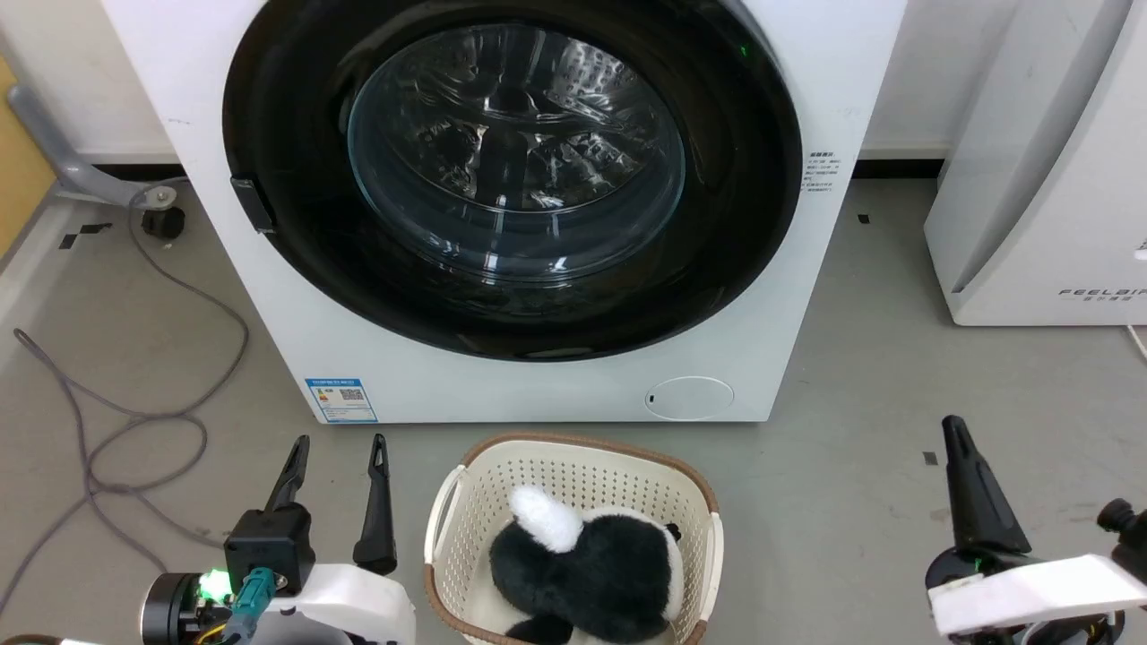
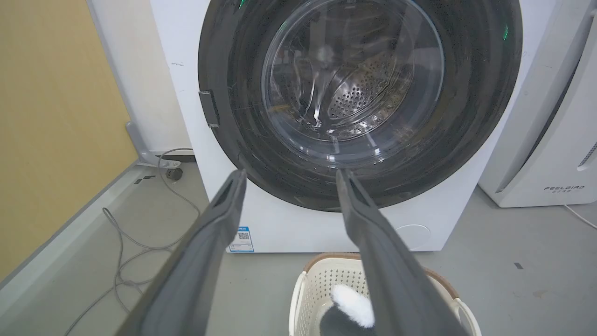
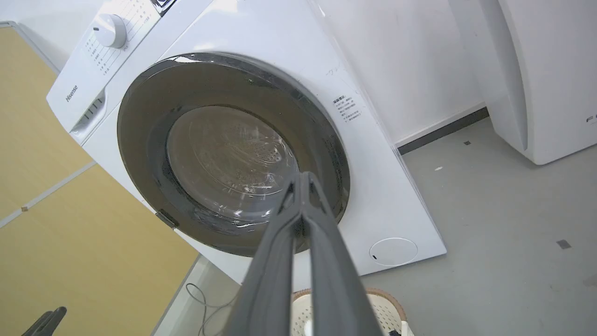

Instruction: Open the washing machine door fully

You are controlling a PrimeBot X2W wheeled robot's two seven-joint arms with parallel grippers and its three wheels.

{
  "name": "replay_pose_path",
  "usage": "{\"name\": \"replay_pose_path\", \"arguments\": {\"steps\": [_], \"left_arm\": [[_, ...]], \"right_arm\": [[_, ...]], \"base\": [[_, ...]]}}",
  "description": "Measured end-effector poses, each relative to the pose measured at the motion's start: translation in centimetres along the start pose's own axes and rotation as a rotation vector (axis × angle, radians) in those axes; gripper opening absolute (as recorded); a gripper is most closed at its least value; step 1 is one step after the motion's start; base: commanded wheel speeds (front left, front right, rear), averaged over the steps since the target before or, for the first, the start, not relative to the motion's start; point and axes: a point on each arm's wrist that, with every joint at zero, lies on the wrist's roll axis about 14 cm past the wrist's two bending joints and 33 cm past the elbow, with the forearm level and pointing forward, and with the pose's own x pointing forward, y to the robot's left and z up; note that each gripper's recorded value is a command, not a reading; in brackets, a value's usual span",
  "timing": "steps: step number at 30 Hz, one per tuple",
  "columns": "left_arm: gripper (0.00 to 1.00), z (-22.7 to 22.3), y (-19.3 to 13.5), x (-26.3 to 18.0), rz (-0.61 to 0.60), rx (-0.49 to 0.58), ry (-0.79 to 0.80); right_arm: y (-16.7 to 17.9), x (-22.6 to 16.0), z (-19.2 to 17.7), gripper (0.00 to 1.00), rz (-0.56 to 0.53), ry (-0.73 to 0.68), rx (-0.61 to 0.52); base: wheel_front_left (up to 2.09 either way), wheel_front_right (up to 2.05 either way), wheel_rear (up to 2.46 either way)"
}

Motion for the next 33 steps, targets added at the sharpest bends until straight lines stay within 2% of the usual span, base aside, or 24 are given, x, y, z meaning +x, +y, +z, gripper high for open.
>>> {"name": "replay_pose_path", "arguments": {"steps": [15, 33], "left_arm": [[1.0, -1.0, 0.3, 1.1, 0.018, -0.004, 0.008], [1.0, -2.1, 1.2, 3.9, 0.058, 0.0, 0.005]], "right_arm": [[-2.8, 3.7, 1.2, 0.0, -0.08, -0.065, 0.28], [-5.1, 13.4, 0.7, 0.0, -0.105, -0.05, 0.476]], "base": [[0.0, 0.0, 0.0], [0.0, 0.0, 0.0]]}}
